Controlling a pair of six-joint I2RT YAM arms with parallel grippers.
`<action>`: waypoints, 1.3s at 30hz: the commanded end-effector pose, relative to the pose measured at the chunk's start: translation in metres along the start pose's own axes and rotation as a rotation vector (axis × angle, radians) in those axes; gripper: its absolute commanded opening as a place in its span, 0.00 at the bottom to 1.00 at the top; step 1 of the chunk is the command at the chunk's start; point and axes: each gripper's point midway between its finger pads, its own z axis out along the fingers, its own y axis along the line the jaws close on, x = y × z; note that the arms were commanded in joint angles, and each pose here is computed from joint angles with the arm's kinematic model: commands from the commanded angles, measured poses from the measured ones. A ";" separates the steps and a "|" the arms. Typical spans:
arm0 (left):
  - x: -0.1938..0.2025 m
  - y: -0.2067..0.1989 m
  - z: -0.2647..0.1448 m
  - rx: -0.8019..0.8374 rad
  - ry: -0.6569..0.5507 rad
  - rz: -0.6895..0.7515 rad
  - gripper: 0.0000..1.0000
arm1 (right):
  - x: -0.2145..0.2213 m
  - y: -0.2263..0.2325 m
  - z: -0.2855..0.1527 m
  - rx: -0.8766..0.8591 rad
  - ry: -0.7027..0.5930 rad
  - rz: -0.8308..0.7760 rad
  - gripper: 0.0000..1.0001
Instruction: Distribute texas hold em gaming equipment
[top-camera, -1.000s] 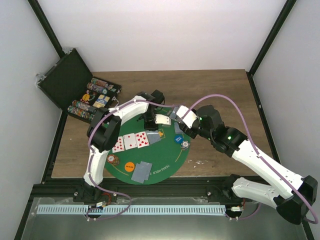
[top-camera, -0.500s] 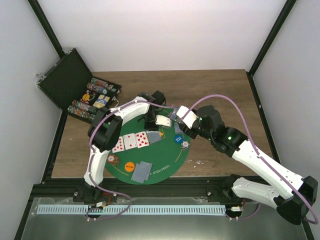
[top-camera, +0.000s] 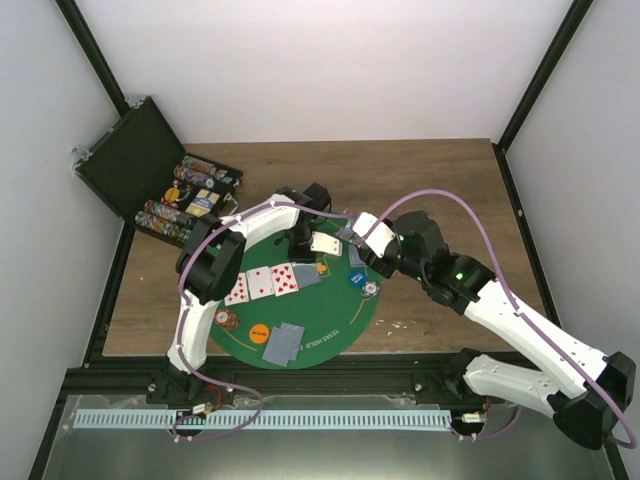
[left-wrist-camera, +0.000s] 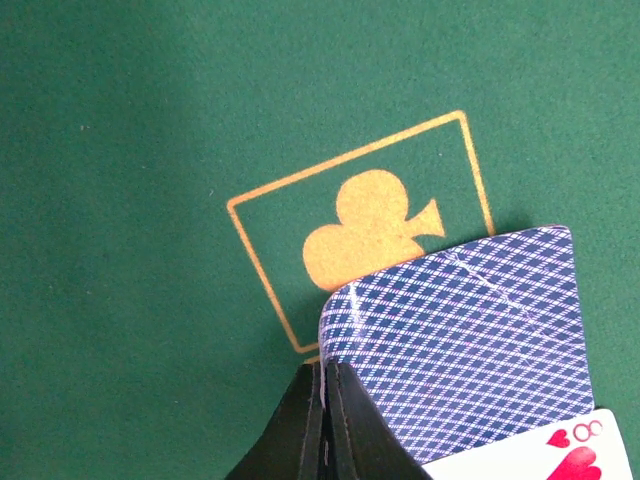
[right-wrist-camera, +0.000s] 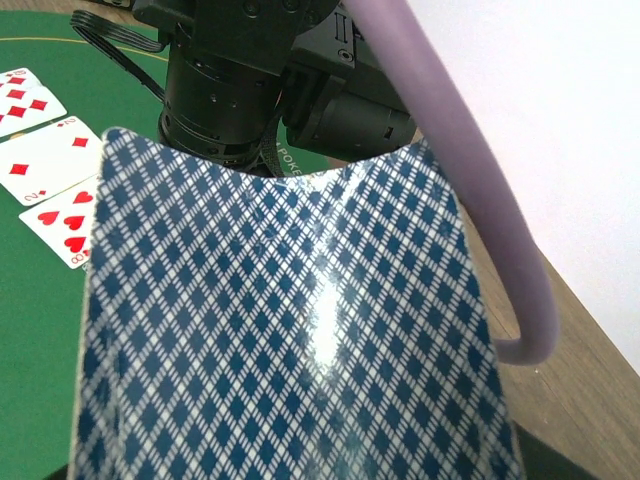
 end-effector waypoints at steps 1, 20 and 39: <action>0.005 -0.007 0.012 0.030 0.036 0.002 0.10 | -0.012 -0.010 -0.009 0.030 -0.041 0.005 0.50; -0.017 0.015 -0.039 -0.090 -0.095 -0.101 0.38 | -0.015 -0.010 -0.012 0.023 -0.050 0.011 0.50; -0.005 0.049 -0.186 -0.065 -0.580 -0.650 0.49 | -0.019 -0.003 -0.010 -0.014 -0.067 0.021 0.50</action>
